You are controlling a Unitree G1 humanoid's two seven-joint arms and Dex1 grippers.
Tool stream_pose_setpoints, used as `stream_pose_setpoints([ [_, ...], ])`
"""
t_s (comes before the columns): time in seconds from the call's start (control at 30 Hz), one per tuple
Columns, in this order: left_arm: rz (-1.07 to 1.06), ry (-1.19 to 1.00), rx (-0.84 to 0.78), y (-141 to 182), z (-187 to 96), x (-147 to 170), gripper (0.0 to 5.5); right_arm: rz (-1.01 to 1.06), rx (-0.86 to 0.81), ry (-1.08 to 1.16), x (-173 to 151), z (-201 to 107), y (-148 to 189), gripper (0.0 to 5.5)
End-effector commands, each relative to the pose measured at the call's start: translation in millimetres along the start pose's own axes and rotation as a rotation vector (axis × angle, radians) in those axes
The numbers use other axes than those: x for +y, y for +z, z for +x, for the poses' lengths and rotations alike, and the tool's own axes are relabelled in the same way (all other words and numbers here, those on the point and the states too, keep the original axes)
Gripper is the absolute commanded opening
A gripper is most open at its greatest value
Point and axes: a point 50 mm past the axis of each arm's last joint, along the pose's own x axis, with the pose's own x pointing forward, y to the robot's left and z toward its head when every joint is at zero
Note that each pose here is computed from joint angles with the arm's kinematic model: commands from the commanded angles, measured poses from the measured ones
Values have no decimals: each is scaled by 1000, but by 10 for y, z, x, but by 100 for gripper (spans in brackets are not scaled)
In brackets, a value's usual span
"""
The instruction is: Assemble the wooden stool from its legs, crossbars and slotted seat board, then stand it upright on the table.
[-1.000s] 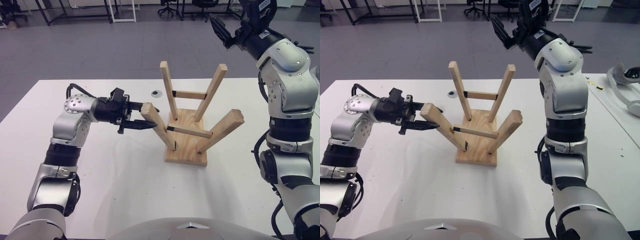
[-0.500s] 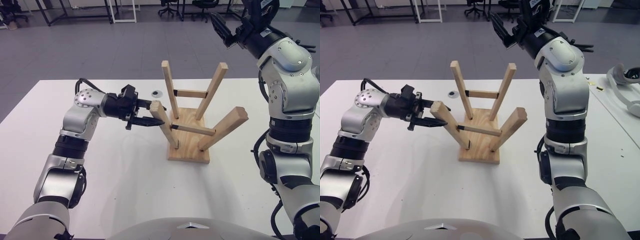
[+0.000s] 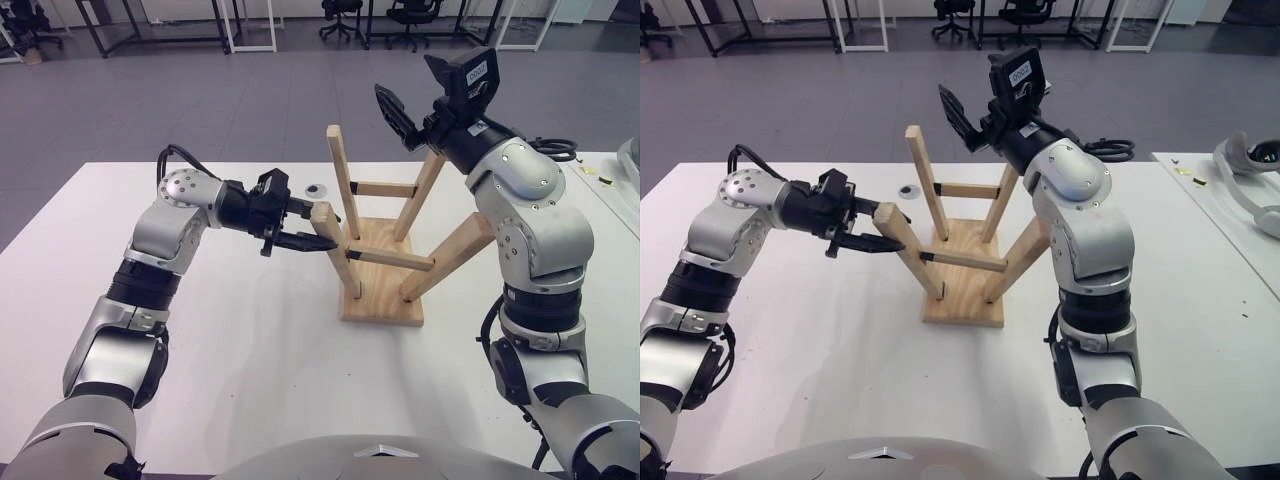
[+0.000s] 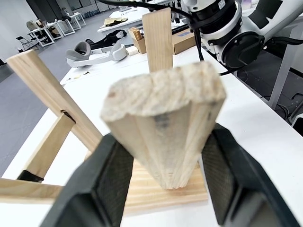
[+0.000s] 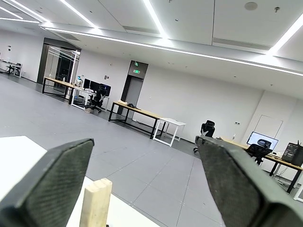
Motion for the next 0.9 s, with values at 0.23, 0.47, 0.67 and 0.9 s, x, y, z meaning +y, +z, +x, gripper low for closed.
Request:
stream_pose_setpoints([
  [0.23, -323, -121, 264, -700, 237, -369, 203, 180, 17, -7, -72, -29, -65, 401],
  [0.47, -358, -147, 374, -763, 317, -541, 203, 178, 20, -26, -124, -52, -62, 401],
  [0.67, -470, -123, 406, -837, 352, -590, 203, 191, 19, -33, -102, -46, -61, 401],
  [0.9, -533, -79, 403, -832, 363, -550, 328, 200, 22, -48, -113, -54, -64, 401],
])
